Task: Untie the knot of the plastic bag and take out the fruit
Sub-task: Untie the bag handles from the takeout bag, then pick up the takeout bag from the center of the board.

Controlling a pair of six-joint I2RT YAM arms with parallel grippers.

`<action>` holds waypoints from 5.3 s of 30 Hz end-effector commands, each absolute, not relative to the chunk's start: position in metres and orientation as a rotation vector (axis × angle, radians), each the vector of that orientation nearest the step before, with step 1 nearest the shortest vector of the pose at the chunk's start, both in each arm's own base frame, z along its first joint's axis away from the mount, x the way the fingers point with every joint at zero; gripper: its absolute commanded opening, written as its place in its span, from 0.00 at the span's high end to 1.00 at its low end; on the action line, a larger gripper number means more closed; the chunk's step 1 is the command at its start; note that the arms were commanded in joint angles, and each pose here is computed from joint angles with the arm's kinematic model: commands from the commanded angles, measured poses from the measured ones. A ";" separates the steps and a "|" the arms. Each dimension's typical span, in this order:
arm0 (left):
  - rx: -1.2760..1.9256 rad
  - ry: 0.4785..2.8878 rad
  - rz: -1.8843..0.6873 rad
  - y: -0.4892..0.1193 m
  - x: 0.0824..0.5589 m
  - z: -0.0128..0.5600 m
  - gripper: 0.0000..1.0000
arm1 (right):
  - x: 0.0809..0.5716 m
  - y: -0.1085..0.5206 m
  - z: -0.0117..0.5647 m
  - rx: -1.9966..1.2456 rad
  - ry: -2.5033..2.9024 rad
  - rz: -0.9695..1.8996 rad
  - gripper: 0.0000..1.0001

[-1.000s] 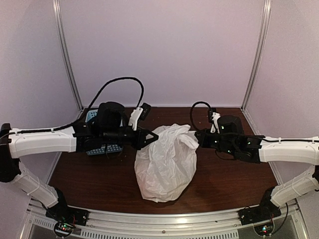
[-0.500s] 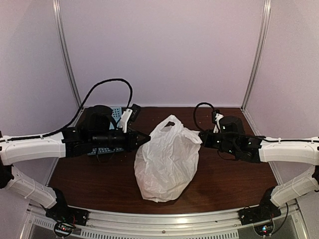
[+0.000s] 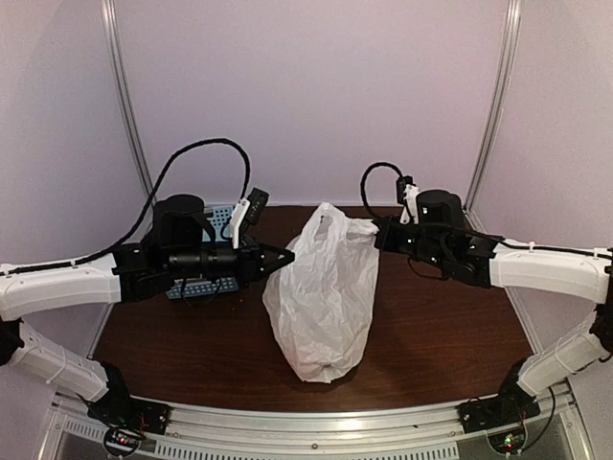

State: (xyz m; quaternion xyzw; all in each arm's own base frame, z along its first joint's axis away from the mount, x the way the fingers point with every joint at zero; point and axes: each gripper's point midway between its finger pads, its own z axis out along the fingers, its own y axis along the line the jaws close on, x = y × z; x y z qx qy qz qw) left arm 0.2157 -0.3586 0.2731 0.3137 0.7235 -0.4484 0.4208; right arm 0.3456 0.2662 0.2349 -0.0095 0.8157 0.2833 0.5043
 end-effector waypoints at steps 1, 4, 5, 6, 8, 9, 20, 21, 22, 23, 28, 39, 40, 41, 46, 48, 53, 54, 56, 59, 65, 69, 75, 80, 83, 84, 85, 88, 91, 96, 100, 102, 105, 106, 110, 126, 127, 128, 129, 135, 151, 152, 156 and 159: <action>0.897 1.588 -1.216 -0.371 0.203 0.320 1.00 | 0.369 0.272 0.255 -0.048 1.916 0.666 1.00; 0.933 1.571 -1.235 -0.372 0.198 0.320 1.00 | 0.384 0.279 0.252 -0.045 1.922 0.689 1.00; 0.942 1.570 -1.239 -0.372 0.197 0.319 1.00 | 0.388 0.282 0.251 -0.048 1.922 0.702 1.00; 0.950 1.571 -1.245 -0.373 0.195 0.318 1.00 | 0.392 0.285 0.249 -0.050 1.924 0.711 1.00; 0.962 1.574 -1.253 -0.374 0.194 0.314 1.00 | 0.399 0.289 0.245 -0.047 1.932 0.709 1.00; 0.966 1.580 -1.255 -0.375 0.194 0.312 1.00 | 0.402 0.291 0.241 -0.048 1.939 0.704 1.00; 0.934 1.620 -1.230 -0.376 0.202 0.300 1.00 | 0.409 0.278 0.253 -0.111 1.975 0.622 0.75; 0.930 1.623 -1.229 -0.376 0.203 0.298 1.00 | 0.406 0.272 0.265 -0.120 1.957 0.612 0.64; 0.928 1.624 -1.230 -0.376 0.203 0.297 1.00 | 0.403 0.268 0.274 -0.130 1.945 0.598 0.55; 0.926 1.626 -1.231 -0.376 0.203 0.296 1.00 | 0.398 0.262 0.282 -0.137 1.938 0.586 0.47; 0.922 1.623 -1.239 -0.376 0.202 0.293 1.00 | 0.368 0.240 0.314 -0.179 1.891 0.581 0.25; 0.974 1.627 -1.265 -0.381 0.197 0.284 1.00 | 0.281 0.274 0.360 -0.474 1.794 0.948 0.14; 0.972 1.631 -1.260 -0.381 0.197 0.283 1.00 | 0.276 0.279 0.362 -0.483 1.793 0.974 0.16; 0.973 1.634 -1.257 -0.381 0.198 0.282 1.00 | 0.272 0.286 0.364 -0.492 1.790 0.999 0.17; 0.990 1.640 -1.268 -0.384 0.197 0.277 1.00 | 0.257 0.321 0.366 -0.520 1.794 1.120 0.26; 0.993 1.650 -1.268 -0.385 0.197 0.274 1.00 | 0.256 0.331 0.366 -0.517 1.818 1.122 0.29; 1.011 1.661 -1.263 -0.387 0.196 0.269 1.00 | 0.247 0.353 0.361 -0.578 1.863 1.094 0.32; 1.013 1.662 -1.262 -0.387 0.196 0.268 1.00 | 0.249 0.356 0.358 -0.575 1.878 1.089 0.33; 1.018 1.663 -1.263 -0.388 0.195 0.266 1.00 | 0.252 0.362 0.349 -0.561 1.914 1.074 0.36; 1.020 1.660 -1.264 -0.389 0.194 0.265 1.00 | 0.257 0.368 0.336 -0.540 1.953 1.031 0.39; 1.029 1.661 -1.268 -0.391 0.192 0.263 1.00 | 0.265 0.376 0.319 -0.525 2.005 0.974 0.41; 1.032 1.664 -1.268 -0.392 0.192 0.261 1.00 | 0.263 0.386 0.313 -0.547 2.012 0.989 0.41; 1.030 1.669 -1.264 -0.394 0.194 0.259 1.00 | 0.260 0.403 0.303 -0.574 2.027 1.018 0.43; 1.030 1.674 -1.267 -0.395 0.195 0.258 1.00 | 0.258 0.413 0.297 -0.592 2.030 1.043 0.46; 1.029 1.675 -1.268 -0.396 0.196 0.257 1.00 | 0.258 0.417 0.297 -0.598 2.023 1.055 0.54; 1.027 1.677 -1.271 -0.396 0.196 0.257 1.00 | 0.259 0.418 0.297 -0.599 2.019 1.056 0.59; 1.024 1.678 -1.269 -0.396 0.196 0.257 1.00 | 0.260 0.418 0.296 -0.597 2.018 1.053 0.66; 1.012 1.685 -1.271 -0.396 0.198 0.257 1.00 | 0.262 0.417 0.299 -0.584 2.003 1.042 0.86; 0.992 1.695 -1.262 -0.396 0.200 0.257 1.00 | 0.264 0.410 0.306 -0.559 1.971 1.032 1.00; 0.936 1.731 -1.210 -0.391 0.210 0.260 0.57 | 0.254 0.395 0.329 -0.557 1.856 1.063 1.00; 0.902 1.716 -1.181 -0.386 0.214 0.275 0.37 | 0.237 0.381 0.346 -0.584 1.752 1.112 1.00; 0.870 1.714 -1.155 -0.382 0.220 0.283 0.29 | 0.229 0.373 0.353 -0.595 1.708 1.127 1.00; 0.836 1.720 -1.107 -0.380 0.229 0.296 0.23 | 0.217 0.361 0.362 -0.606 1.660 1.144 1.00; 0.833 1.724 -1.092 -0.381 0.232 0.299 0.22 | 0.214 0.356 0.364 -0.605 1.648 1.147 1.00; 0.844 1.714 -1.057 -0.389 0.242 0.310 0.19 | 0.201 0.342 0.356 -0.600 1.650 1.158 1.00; 0.944 1.653 -0.932 -0.448 0.272 0.307 0.07 | 0.188 0.305 0.305 -0.433 1.734 1.214 1.00; 0.943 1.654 -0.919 -0.451 0.274 0.306 0.07 | 0.188 0.304 0.304 -0.420 1.728 1.222 1.00; 0.944 1.658 -0.902 -0.453 0.277 0.304 0.06 | 0.188 0.303 0.303 -0.412 1.727 1.227 1.00; 0.944 1.660 -0.878 -0.454 0.280 0.302 0.05 | 0.187 0.303 0.302 -0.409 1.726 1.232 1.00; 0.900 1.668 -0.628 -0.455 0.311 0.296 0.03 | 0.190 0.306 0.298 -0.409 1.739 1.223 1.00; 0.998 1.777 -0.507 -0.484 0.338 0.254 0.07 | 0.192 0.302 0.304 -0.393 1.717 1.205 1.00; 0.978 1.783 -0.499 -0.483 0.340 0.255 0.15 | 0.193 0.301 0.304 -0.387 1.719 1.198 1.00; 0.881 1.798 -0.450 -0.468 0.353 0.267 0.68 | 0.204 0.292 0.298 -0.326 1.760 1.114 1.00; 0.824 1.816 -0.427 -0.452 0.360 0.276 0.90 | 0.219 0.282 0.294 -0.251 1.784 1.018 1.00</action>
